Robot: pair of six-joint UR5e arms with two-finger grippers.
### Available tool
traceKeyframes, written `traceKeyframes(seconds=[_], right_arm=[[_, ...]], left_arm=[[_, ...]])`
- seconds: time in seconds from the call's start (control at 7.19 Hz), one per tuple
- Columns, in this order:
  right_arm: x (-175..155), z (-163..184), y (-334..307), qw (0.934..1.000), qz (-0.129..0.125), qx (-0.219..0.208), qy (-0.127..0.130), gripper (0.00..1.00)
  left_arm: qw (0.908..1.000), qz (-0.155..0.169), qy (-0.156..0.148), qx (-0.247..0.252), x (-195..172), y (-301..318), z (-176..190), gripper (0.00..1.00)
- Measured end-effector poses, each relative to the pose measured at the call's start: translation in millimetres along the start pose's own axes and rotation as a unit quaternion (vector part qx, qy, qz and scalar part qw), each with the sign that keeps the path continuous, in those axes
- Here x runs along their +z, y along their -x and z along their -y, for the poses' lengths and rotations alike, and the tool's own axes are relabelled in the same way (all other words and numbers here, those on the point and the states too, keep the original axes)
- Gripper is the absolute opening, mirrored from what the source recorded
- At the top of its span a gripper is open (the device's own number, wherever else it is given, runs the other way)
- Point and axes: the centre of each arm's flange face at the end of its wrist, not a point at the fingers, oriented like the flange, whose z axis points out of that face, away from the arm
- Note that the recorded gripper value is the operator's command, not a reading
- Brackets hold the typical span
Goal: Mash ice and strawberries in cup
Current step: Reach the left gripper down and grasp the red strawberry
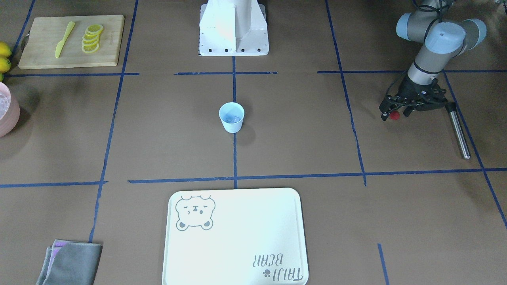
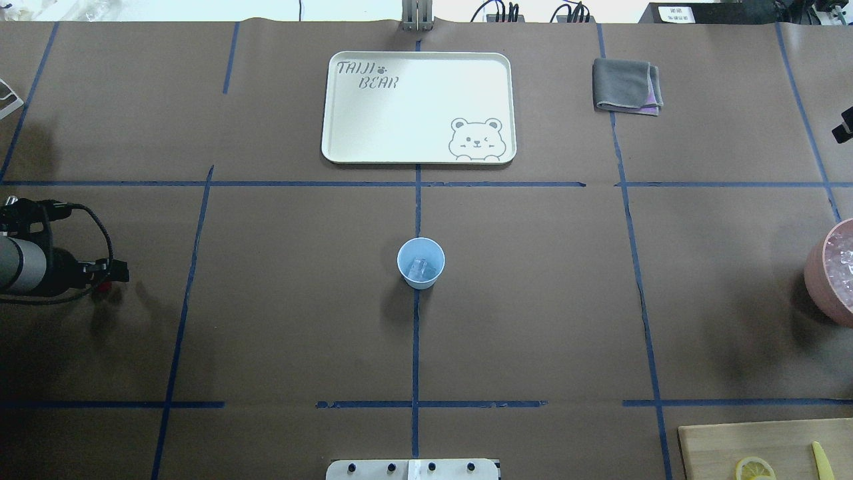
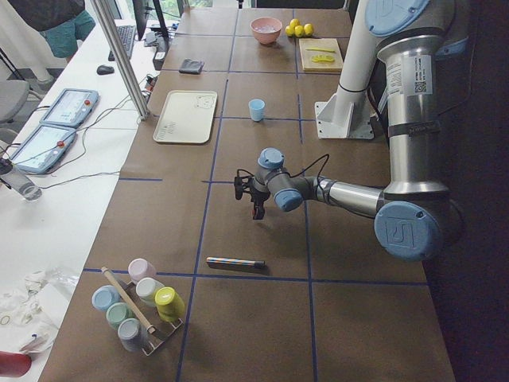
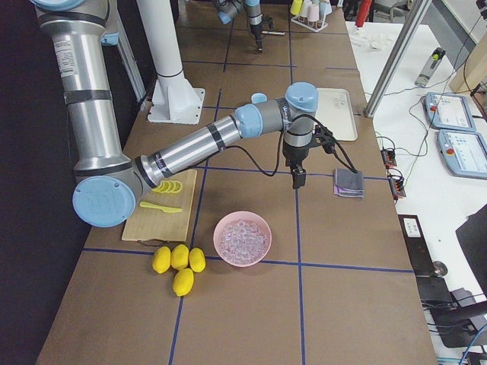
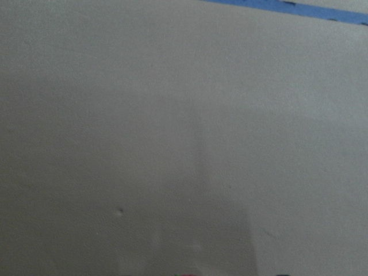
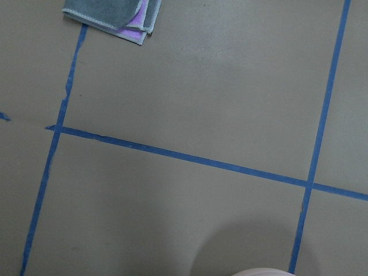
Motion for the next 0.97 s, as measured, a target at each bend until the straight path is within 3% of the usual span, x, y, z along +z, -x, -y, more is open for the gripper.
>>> traceKeyframes(seconds=[0.28,0.42,0.7,0.97], right_arm=[[0,0,0,1.0,0.0,0.0,0.0,1.0],[0,0,0,1.0,0.0,0.001,0.0,1.0],[0,-1,0,1.0,0.001,0.001,0.0,1.0],[1,-2,-1,1.0,0.0,0.002,0.001,1.0]], left_arm=[[1.0,0.001,0.001,0.0,-1,3,-1,0.2],[1.0,0.002,0.002,0.0,-4,7,-3,0.08],[1.0,0.002,0.001,0.0,-11,11,-5,0.01],[0.9998,-0.017,0.009,0.003,-34,-6,-5,0.01]])
